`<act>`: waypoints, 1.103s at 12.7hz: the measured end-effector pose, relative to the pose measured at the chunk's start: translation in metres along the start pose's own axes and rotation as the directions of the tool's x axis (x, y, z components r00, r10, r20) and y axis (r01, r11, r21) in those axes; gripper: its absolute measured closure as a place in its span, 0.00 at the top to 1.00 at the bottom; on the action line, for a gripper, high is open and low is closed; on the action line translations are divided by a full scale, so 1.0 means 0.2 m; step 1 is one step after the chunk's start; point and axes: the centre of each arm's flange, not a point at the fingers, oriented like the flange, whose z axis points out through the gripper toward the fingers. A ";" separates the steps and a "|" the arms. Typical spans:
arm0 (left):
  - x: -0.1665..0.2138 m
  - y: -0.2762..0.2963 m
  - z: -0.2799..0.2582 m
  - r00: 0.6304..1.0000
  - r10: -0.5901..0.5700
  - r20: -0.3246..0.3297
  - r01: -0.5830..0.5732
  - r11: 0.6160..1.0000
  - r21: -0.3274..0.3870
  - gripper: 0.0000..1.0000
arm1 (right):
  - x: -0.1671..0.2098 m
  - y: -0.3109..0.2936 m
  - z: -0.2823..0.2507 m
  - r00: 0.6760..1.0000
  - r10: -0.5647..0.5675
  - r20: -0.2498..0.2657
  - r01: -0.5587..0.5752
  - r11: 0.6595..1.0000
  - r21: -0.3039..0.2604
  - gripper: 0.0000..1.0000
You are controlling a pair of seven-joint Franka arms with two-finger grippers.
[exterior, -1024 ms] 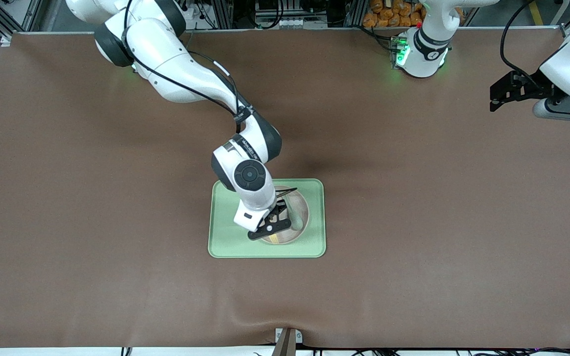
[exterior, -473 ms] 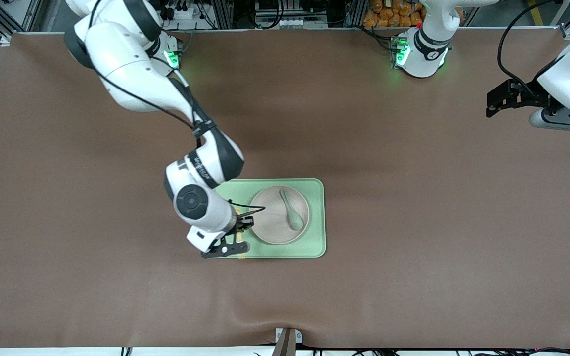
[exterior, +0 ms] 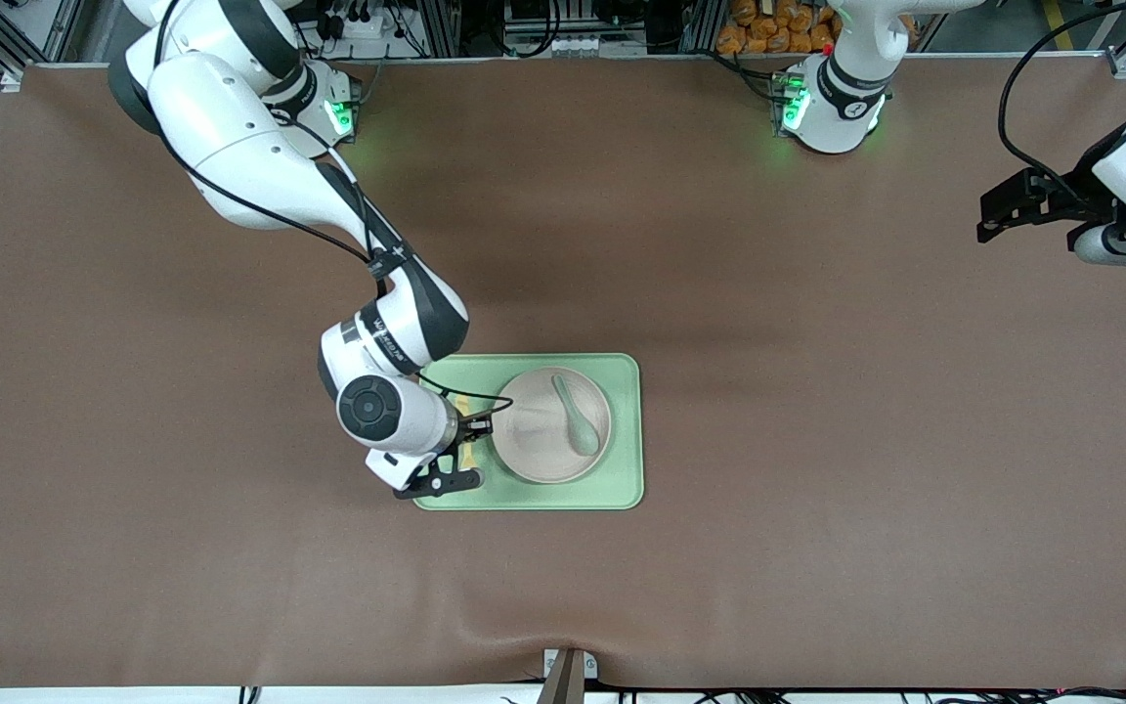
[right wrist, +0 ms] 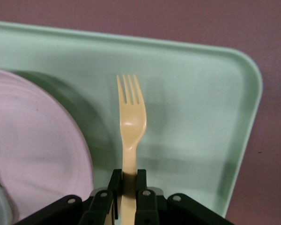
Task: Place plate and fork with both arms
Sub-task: 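Lower the fork onto the tray and open the right gripper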
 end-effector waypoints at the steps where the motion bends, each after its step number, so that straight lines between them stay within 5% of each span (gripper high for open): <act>1: 0.00 0.00 0.00 1.000 0.000 -0.001 0.000 1.000 0.000 1.00 | -0.02 0.00 0.05 1.000 -0.001 0.008 0.001 1.000 -0.003 0.16; 5: 0.00 0.01 0.00 1.000 0.002 -0.002 -0.002 1.000 -0.002 1.00 | -0.03 0.04 0.05 1.000 0.007 0.012 -0.007 1.000 -0.007 0.22; 12: 0.00 0.08 0.00 1.000 0.029 -0.003 -0.029 1.000 -0.002 1.00 | 0.01 0.10 -0.10 0.999 0.024 -0.026 -0.024 1.000 -0.004 0.99; 14: 0.00 0.13 0.00 0.999 0.048 -0.004 -0.048 0.999 -0.001 1.00 | 0.07 0.29 -0.22 0.997 0.072 -0.016 -0.072 0.997 0.003 1.00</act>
